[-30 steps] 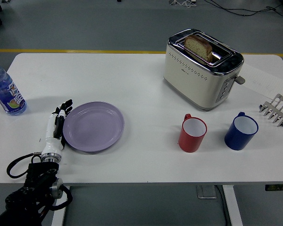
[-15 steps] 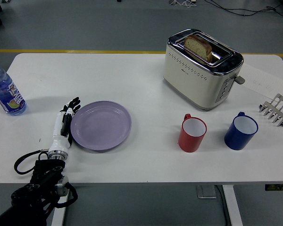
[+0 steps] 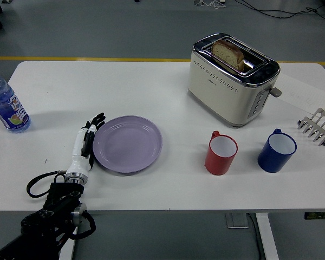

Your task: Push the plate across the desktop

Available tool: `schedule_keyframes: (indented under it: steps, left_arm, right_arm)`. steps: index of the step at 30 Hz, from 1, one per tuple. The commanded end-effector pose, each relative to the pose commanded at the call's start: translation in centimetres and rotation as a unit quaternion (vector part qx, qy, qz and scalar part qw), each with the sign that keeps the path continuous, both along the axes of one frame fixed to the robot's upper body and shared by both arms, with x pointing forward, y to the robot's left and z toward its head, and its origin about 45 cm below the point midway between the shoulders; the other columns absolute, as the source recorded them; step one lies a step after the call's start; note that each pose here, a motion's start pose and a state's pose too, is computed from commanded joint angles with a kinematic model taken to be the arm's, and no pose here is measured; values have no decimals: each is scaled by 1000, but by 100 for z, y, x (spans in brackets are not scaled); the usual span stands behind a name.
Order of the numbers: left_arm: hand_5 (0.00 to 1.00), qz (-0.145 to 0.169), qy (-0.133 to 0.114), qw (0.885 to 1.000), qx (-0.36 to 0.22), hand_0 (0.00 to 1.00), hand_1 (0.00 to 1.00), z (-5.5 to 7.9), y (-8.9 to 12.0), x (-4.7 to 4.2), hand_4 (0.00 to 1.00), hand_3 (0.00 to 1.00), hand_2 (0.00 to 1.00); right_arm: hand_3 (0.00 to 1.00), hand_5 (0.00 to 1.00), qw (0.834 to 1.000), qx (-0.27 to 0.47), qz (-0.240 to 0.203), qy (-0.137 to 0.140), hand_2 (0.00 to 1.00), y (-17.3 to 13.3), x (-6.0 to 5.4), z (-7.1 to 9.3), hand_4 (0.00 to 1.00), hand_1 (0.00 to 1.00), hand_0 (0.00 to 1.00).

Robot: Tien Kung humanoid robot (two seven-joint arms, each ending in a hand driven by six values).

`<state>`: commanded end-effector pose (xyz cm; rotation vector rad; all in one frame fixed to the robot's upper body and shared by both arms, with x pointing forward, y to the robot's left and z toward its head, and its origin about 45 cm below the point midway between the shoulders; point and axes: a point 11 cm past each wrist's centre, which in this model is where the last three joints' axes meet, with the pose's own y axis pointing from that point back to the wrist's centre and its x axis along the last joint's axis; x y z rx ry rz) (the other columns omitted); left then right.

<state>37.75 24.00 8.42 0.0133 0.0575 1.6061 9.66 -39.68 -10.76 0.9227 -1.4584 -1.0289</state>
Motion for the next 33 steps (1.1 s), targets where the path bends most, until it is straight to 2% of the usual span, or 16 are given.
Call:
schedule_keyframes:
  steps: [13,21,33]
  left_arm:
    - [998,-28,-4,1000,-3,874,883,55,-173,32,478,828,893]
    - [998,-53,-2,999,-9,872,881,51,-327,0,476,824,891]
    - [998,-89,6,996,-14,867,877,29,-533,-60,475,820,891]
  right_arm:
    - [550,202,1000,-3,10,-4,599,-8,66,16,248,488,529]
    - [551,202,1000,-4,14,-9,598,-9,120,29,249,488,529]
    - [551,202,1000,-3,17,-4,598,-3,92,21,251,488,528]
